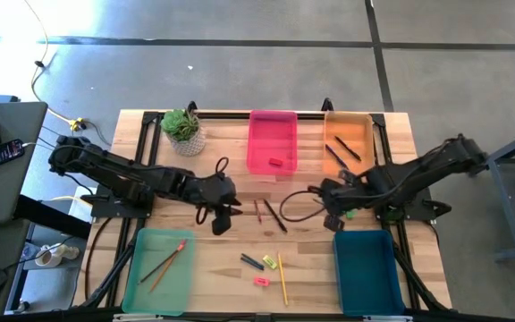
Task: Sort crayons/erasers/pens/pencils in bins
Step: Put the gray crayon into the blue bin
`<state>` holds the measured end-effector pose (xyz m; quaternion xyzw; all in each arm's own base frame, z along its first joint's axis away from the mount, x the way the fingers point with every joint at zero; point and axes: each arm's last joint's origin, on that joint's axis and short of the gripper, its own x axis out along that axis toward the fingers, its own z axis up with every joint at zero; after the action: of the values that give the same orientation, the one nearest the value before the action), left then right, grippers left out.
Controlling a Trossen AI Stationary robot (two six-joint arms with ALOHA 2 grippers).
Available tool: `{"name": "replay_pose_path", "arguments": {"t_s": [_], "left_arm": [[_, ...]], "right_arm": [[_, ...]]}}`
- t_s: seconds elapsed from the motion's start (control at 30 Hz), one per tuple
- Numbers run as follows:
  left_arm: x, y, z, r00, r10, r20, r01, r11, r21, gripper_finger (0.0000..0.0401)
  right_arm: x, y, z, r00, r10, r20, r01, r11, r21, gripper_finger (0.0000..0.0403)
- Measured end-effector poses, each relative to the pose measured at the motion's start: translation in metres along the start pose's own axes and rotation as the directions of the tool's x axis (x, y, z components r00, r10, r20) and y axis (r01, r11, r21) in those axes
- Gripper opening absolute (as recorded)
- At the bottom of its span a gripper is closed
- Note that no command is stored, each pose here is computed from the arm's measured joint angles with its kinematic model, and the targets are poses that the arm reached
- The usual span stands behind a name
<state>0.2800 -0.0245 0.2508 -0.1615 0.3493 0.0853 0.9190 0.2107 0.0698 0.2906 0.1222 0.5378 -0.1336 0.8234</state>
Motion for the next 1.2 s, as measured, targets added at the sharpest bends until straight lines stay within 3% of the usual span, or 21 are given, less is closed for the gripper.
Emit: {"name": "replay_pose_path", "arguments": {"t_s": [0.2, 0.37, 0.67, 0.9, 1.2], "left_arm": [[-0.016, -0.025, 0.025, 0.994, -0.072, 0.085, 0.061, 0.990, 0.126, 0.0117], [-0.026, -0.044, 0.042, 0.992, -0.051, 0.111, 0.027, 0.978, 0.209, 0.0117], [-0.020, -0.059, 0.052, 0.998, 0.057, -0.012, -0.054, 0.976, 0.211, 0.0117], [-0.009, -0.083, 0.046, 0.980, 0.090, -0.177, -0.044, 0.967, 0.250, 0.0117], [0.019, -0.119, 0.037, 0.956, 0.070, -0.285, 0.004, 0.968, 0.252, 0.0117]], "right_arm": [[-0.010, 0.015, -0.029, 0.996, -0.009, -0.083, 0.009, 1.000, 0.001, 0.0000], [-0.009, 0.026, -0.057, 0.989, -0.039, -0.139, 0.039, 0.999, -0.003, 0.0000], [0.009, 0.040, -0.102, 0.976, -0.001, -0.220, 0.005, 1.000, 0.017, 0.0000], [0.016, 0.052, -0.122, 0.972, 0.087, -0.220, -0.083, 0.996, 0.028, 0.0000], [0.036, 0.054, -0.145, 0.958, 0.153, -0.240, -0.159, 0.987, -0.005, 0.0000]]}}
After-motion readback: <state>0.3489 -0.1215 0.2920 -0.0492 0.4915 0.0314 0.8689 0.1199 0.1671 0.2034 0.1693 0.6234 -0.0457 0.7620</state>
